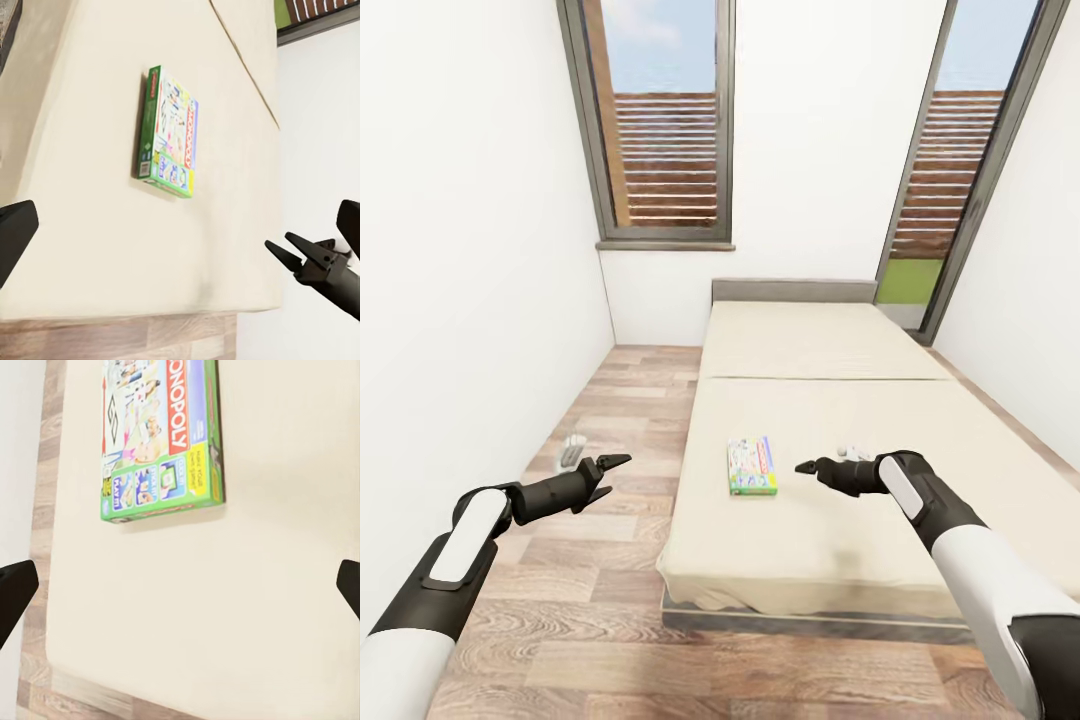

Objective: Put all the toys in the child's room - the three board games (two on the bed and one on the table), the two jigsaw puzzles on the table, and the tennis ball on the table - inside the toy box on the table in the child's room.

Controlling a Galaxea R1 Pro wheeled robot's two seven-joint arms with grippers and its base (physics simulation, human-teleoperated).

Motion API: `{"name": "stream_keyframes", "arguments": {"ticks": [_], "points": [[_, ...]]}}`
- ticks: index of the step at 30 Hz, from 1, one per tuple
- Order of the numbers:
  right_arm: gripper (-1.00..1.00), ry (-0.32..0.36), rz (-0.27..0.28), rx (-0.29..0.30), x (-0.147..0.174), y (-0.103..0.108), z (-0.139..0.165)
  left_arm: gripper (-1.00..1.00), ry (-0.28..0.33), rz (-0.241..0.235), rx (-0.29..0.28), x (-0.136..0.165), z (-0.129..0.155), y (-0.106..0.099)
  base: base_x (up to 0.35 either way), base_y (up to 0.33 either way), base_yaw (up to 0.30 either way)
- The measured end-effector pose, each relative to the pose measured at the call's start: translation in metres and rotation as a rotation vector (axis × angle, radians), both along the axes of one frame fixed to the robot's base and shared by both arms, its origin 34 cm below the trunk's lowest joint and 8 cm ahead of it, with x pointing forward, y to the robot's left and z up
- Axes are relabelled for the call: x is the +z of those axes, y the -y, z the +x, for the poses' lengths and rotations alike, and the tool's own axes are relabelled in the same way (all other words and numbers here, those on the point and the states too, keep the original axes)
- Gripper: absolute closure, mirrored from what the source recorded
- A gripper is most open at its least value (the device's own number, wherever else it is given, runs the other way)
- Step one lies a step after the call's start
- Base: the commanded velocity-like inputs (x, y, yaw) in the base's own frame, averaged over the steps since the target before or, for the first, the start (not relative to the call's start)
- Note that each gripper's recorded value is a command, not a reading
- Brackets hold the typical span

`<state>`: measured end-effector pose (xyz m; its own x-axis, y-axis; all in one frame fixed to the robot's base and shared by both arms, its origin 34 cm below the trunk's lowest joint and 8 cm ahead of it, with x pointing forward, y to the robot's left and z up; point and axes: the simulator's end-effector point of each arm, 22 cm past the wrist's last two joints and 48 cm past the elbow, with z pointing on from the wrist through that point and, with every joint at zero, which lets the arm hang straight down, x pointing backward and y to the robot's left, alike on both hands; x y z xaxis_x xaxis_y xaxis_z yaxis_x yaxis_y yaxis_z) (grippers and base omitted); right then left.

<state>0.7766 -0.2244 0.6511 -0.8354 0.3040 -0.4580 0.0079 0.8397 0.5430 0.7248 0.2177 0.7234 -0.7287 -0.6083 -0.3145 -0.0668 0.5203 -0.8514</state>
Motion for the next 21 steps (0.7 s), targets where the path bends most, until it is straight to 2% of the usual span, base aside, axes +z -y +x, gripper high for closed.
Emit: {"name": "stream_keyframes", "arguments": {"ticks": [17,21], "points": [[-1.00,-0.008,-0.002,-0.002,-0.037,0.001,-0.007,-1.00,0.014,-0.003,-0.008,-0.030,-0.008,0.003,0.000,0.000,0.000],[-1.00,-0.008,-0.002,-0.002,-0.036,0.001,-0.007,-1.00,0.021,-0.005,-0.009,-0.028,-0.008,0.004,0.000,0.000,0.000]]}}
